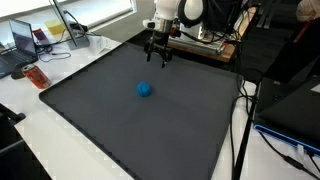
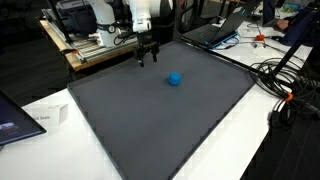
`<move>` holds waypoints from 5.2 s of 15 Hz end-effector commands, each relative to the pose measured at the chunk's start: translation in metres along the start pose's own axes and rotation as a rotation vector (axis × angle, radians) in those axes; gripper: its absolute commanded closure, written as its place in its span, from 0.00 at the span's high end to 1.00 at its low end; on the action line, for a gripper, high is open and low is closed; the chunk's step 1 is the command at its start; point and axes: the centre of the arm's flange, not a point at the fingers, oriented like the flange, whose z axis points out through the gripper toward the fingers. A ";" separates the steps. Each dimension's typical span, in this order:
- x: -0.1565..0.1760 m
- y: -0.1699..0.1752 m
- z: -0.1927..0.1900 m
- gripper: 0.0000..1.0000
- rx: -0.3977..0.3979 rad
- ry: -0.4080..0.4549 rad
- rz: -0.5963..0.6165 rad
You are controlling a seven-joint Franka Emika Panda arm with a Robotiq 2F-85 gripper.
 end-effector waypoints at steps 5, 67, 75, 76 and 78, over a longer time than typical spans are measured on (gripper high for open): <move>0.019 0.012 -0.022 1.00 -0.002 0.044 -0.035; 0.213 -0.027 0.043 1.00 0.147 -0.333 -0.053; 0.212 -0.026 0.065 1.00 0.121 -0.358 -0.007; 0.212 -0.025 0.067 1.00 0.118 -0.362 -0.004; 0.212 -0.024 0.072 1.00 0.111 -0.360 0.009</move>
